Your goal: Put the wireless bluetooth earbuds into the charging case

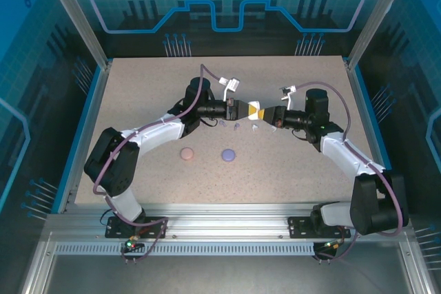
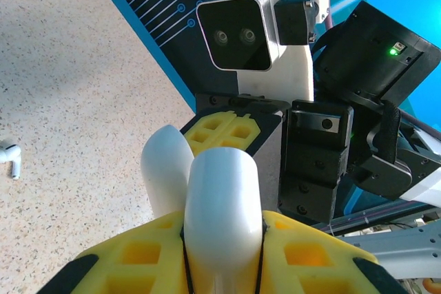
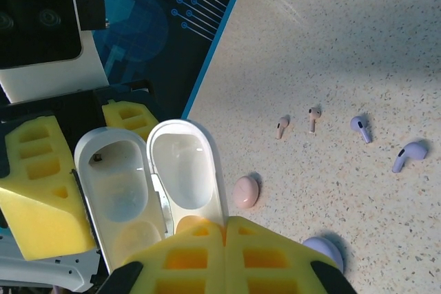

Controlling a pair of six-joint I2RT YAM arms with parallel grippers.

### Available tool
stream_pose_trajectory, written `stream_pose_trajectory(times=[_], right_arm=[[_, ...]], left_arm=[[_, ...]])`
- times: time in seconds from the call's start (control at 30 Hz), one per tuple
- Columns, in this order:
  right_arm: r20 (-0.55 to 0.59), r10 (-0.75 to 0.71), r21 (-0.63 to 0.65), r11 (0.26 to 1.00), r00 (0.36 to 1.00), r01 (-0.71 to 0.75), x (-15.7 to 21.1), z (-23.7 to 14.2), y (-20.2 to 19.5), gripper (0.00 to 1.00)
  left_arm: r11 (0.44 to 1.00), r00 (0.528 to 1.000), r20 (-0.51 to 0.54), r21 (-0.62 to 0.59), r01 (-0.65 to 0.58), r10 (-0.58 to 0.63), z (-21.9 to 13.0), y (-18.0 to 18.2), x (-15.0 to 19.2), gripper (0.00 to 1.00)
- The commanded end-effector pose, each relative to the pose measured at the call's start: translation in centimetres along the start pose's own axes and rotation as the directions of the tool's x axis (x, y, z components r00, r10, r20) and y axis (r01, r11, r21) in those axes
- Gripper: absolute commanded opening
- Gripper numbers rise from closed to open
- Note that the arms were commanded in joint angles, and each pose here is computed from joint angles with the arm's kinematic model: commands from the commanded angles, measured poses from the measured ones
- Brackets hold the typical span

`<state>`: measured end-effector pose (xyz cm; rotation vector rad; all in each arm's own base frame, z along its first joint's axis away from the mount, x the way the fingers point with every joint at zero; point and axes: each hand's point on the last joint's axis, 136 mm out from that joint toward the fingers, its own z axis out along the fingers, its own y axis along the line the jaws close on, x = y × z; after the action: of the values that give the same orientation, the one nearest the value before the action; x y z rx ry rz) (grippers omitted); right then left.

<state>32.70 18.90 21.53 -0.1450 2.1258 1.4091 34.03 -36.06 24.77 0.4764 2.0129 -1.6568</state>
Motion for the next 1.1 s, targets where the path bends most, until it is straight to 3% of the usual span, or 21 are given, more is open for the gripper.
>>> stream_pose_trajectory(times=[0.0, 0.17, 0.2, 0.27, 0.3, 0.33, 0.43, 0.53, 0.7, 0.9, 1.07], right_arm=[[0.002, -0.057, -0.048, 0.997, 0.998, 0.057, -1.1, -0.3, 2.4, 0.00], [0.005, -0.067, -0.033, 0.997, 0.998, 0.067, -1.3, -0.5, 2.6, 0.00], [0.006, -0.067, -0.022, 0.998, 0.998, 0.067, -1.3, -0.6, 2.5, 0.00], [0.009, -0.071, -0.002, 0.997, 0.997, 0.071, -1.4, -0.7, 2.4, 0.00], [0.009, -0.069, 0.011, 0.998, 0.998, 0.069, -1.3, -0.8, 2.2, 0.00], [0.011, -0.069, 0.025, 0.997, 0.998, 0.069, -1.3, -0.8, 2.0, 0.00], [0.004, -0.065, 0.075, 0.995, 0.998, 0.065, -1.1, -0.8, 0.9, 0.00], [0.001, -0.085, 0.106, 0.991, 0.996, 0.084, -1.7, -0.8, 0.6, 0.00], [-0.052, -0.148, 0.176, 0.972, 0.988, 0.154, -2.3, -0.6, -0.8, 0.00], [-0.182, -0.292, 0.206, 0.922, 0.939, 0.327, -3.3, 0.1, -1.8, 0.00], [-0.241, -0.365, 0.188, 0.892, 0.899, 0.412, -3.4, 0.9, -1.9, 0.00]], left_arm=[[0.999, 0.999, -0.035, 0.049, -0.023, 0.024, 1.1, -1.2, 0.5, 0.00], [0.999, 1.000, -0.018, 0.026, -0.021, 0.021, 1.1, -0.7, 0.2, 0.00], [1.000, 1.000, -0.013, 0.021, -0.020, 0.021, 1.1, -0.6, 0.1, 0.04], [1.000, 1.000, -0.003, 0.010, -0.024, 0.024, 1.1, -0.5, -0.1, 0.18], [1.000, 1.000, 0.003, -0.003, -0.020, 0.020, 1.1, -0.3, -0.1, 0.35], [1.000, 1.000, 0.011, -0.012, -0.021, 0.021, 1.1, -0.1, -0.3, 0.43], [0.999, 0.999, 0.042, -0.042, -0.027, 0.029, 0.6, 0.3, -0.9, 0.64], [0.997, 0.997, 0.057, -0.058, -0.041, 0.044, -0.2, 0.4, -1.4, 0.79], [0.989, 0.995, 0.020, -0.116, -0.095, 0.098, -2.8, 0.1, -1.9, 0.88], [0.961, 0.972, -0.170, -0.200, -0.193, 0.160, -4.6, 0.4, -1.3, 0.99], [0.944, 0.940, -0.297, -0.229, -0.239, 0.166, -5.3, 1.3, -1.6, 0.99]])
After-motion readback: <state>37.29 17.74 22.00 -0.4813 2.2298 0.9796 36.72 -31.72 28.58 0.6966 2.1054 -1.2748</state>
